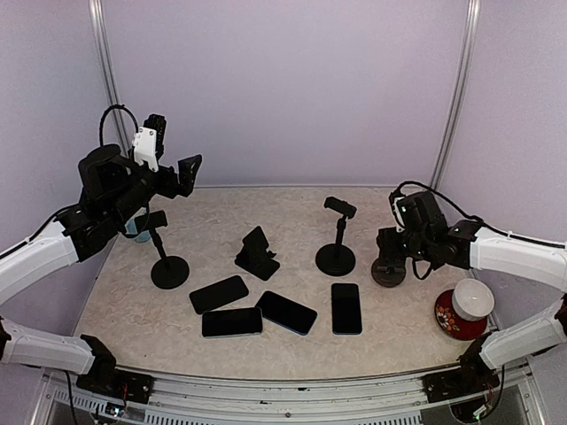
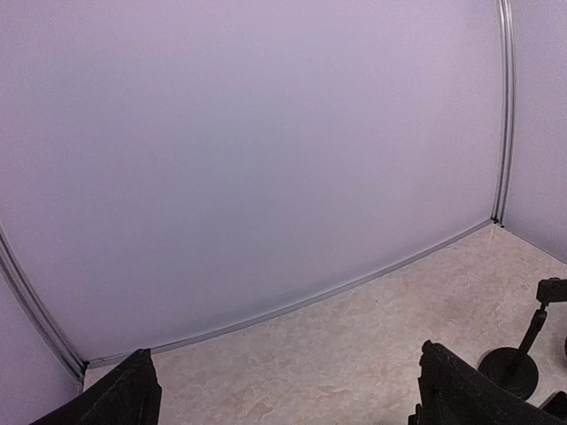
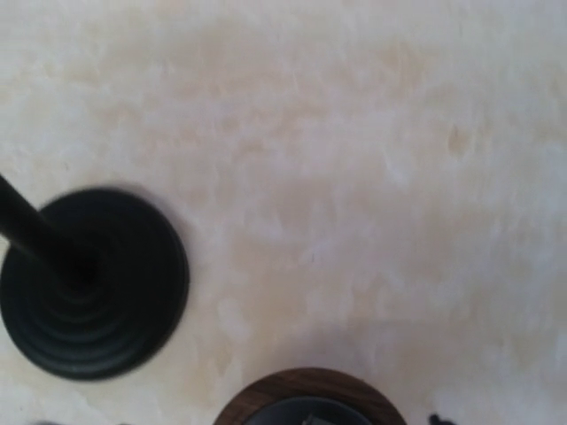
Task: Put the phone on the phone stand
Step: Move the phone stand to the center of the board, then pick up the phone stand at the corner of the board.
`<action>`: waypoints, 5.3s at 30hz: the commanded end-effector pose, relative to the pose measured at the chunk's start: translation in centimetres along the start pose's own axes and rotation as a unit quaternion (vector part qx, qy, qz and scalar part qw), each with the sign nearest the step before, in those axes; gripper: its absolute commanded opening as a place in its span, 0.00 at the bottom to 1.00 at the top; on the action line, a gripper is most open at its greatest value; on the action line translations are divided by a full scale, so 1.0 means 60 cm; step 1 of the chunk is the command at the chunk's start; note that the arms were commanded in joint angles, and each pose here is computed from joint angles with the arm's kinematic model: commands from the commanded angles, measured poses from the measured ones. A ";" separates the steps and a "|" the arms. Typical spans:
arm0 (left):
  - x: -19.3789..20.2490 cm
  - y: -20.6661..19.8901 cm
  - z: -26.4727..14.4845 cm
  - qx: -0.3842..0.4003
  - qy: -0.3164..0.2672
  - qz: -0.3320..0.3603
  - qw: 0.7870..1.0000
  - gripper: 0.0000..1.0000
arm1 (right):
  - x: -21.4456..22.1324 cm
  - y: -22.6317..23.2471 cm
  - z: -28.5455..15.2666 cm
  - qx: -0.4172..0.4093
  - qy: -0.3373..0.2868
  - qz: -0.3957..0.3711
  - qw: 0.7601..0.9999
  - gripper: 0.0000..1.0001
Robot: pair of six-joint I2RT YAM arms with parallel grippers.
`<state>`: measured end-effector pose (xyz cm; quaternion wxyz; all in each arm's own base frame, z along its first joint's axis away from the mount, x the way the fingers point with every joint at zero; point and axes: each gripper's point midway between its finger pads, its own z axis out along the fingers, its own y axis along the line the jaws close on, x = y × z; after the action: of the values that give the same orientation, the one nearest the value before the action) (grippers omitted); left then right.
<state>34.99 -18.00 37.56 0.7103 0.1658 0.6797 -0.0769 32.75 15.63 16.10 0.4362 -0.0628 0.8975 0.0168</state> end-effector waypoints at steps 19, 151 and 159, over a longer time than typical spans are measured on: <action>-0.001 -0.005 0.002 0.002 -0.007 0.004 1.000 0.99 | -0.147 -0.019 0.046 -0.165 -0.106 -0.079 0.977 0.64; 0.002 -0.010 0.000 -0.003 -0.004 0.019 1.000 0.99 | -0.046 -0.063 0.141 0.216 -0.016 0.148 0.965 0.66; 0.000 -0.011 -0.001 -0.001 -0.006 0.018 1.000 0.99 | -0.091 -0.073 0.126 0.196 -0.047 0.136 0.970 0.57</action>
<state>35.02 -18.42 36.86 0.7060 0.1764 0.6830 -0.0625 41.23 13.35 12.02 0.4302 0.1424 0.8847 -0.1093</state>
